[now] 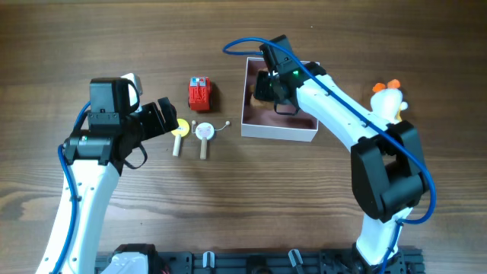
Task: Pack container
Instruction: 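Carry the brown plush into the box and release it, then move the right gripper to the white plush chicken and grasp it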
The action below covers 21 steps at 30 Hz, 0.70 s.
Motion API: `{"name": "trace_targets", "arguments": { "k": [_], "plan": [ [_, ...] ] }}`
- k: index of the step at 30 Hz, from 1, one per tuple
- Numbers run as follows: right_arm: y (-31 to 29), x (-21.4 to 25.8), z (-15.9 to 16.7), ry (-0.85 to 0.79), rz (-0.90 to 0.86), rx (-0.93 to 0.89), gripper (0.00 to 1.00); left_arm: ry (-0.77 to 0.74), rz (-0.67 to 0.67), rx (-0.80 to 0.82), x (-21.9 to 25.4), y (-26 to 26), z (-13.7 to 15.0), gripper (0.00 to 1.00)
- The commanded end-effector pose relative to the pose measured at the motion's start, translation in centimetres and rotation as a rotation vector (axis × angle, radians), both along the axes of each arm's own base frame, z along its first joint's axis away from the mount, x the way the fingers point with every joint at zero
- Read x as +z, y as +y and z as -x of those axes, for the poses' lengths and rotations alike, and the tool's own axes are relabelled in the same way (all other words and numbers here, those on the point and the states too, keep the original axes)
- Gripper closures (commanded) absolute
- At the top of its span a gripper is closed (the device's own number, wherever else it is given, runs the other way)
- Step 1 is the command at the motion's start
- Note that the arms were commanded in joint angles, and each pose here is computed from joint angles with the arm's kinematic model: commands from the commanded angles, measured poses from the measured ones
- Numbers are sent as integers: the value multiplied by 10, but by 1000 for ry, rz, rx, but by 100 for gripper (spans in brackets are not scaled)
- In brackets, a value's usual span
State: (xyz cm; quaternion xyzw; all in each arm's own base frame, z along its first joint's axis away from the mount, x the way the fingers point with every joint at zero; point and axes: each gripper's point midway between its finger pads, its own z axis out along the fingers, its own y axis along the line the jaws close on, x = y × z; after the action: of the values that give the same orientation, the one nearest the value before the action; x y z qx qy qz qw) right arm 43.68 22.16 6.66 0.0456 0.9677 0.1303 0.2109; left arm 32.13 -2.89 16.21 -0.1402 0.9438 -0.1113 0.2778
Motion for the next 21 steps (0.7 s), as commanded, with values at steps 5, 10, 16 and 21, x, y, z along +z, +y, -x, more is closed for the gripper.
{"name": "trace_targets", "arguments": {
  "k": [5, 10, 16, 21],
  "plan": [
    [0, 36, -11, -121, 49, 113, 9, -19, -2, 0, 7, -1, -4, 0],
    [-18, 118, -1, -248, 27, 95, 7, -19, -2, 0, 7, -1, -4, 0],
    [-143, 188, 21, -308, 146, -176, 1, -19, -2, 0, 7, -1, -4, 0],
    [-282, 110, 57, 0, 290, -487, 0, -19, -2, 1, 7, -1, -4, 0]
  ]
}}
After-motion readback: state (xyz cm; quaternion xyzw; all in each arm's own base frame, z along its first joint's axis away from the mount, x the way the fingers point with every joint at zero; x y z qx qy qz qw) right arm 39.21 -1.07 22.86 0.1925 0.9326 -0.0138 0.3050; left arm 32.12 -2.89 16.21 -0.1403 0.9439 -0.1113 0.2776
